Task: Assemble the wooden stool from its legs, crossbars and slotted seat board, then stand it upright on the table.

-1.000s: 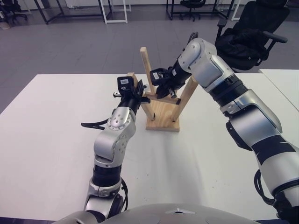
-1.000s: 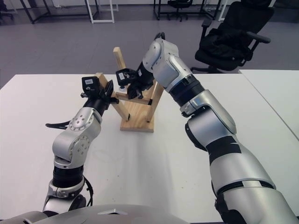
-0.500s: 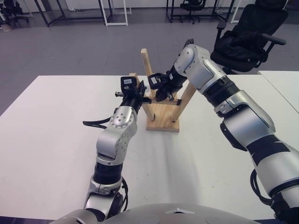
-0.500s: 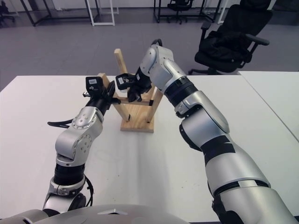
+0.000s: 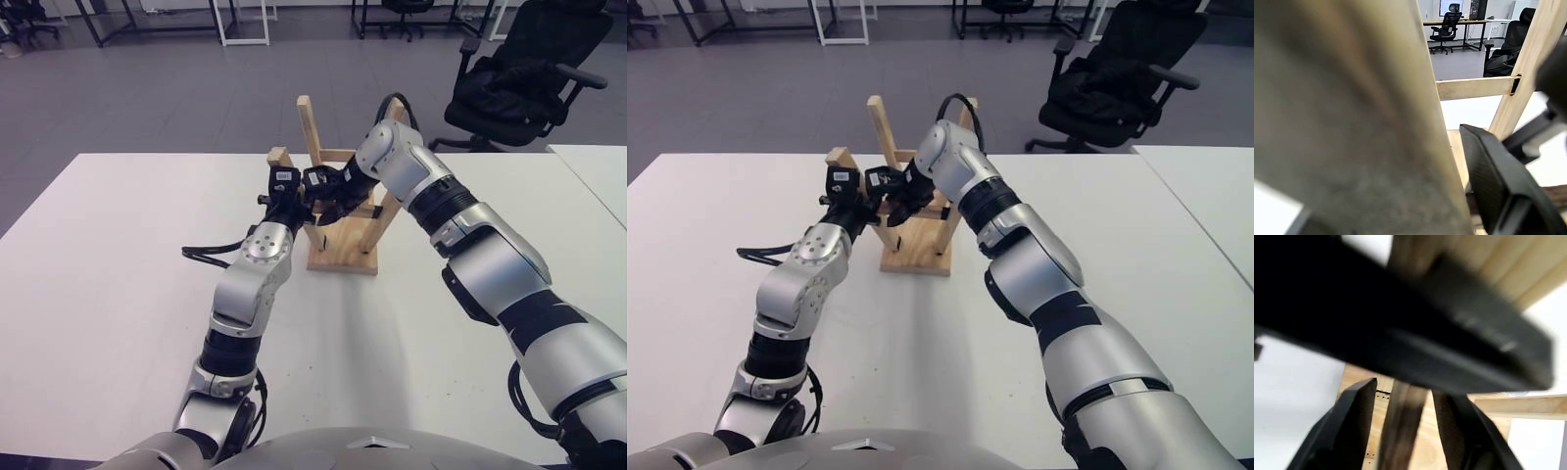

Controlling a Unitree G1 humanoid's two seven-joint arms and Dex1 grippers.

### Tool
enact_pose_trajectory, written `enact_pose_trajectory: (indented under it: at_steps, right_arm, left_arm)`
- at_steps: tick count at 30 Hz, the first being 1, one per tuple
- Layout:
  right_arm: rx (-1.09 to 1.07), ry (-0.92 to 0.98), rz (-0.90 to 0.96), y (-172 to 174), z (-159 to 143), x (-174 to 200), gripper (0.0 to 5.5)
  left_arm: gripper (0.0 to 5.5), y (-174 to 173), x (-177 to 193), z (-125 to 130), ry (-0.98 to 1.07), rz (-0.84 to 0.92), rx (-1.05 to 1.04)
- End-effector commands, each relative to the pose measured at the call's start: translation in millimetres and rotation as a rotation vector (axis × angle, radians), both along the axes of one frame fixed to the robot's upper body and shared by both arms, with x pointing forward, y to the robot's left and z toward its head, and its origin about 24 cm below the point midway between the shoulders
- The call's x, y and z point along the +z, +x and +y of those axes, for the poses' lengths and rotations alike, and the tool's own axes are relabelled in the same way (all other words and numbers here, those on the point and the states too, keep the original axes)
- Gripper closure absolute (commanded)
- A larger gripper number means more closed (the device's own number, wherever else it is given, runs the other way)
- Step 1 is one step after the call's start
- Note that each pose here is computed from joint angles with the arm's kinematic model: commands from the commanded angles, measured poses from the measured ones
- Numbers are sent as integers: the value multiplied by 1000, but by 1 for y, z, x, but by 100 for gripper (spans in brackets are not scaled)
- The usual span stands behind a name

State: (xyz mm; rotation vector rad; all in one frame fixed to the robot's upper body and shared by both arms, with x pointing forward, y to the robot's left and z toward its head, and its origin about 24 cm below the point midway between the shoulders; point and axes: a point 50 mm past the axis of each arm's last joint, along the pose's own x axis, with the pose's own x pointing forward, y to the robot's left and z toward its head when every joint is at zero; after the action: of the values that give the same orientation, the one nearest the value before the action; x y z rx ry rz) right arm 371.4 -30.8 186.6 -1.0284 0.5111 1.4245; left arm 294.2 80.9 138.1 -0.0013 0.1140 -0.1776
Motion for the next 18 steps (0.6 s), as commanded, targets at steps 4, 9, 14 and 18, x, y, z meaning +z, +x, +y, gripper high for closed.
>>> enact_pose_trajectory:
  at_steps: [4, 9, 14, 18]
  right_arm:
    - [102, -4, -218, 3, -18, 75, 271]
    - [90, 127, -312, -2, -27, 117, 271]
    - [-76, 405, -426, -1, -50, 154, 271]
    - [-363, 757, -607, -13, -101, 146, 271]
  left_arm:
    - [183, -6, -15, -3, 21, 79, -10]
    - [112, -7, -5, 2, 17, 43, 11]
    - [36, -11, 18, 1, -40, -62, -5]
    - [12, -21, 45, 0, -113, -205, -57]
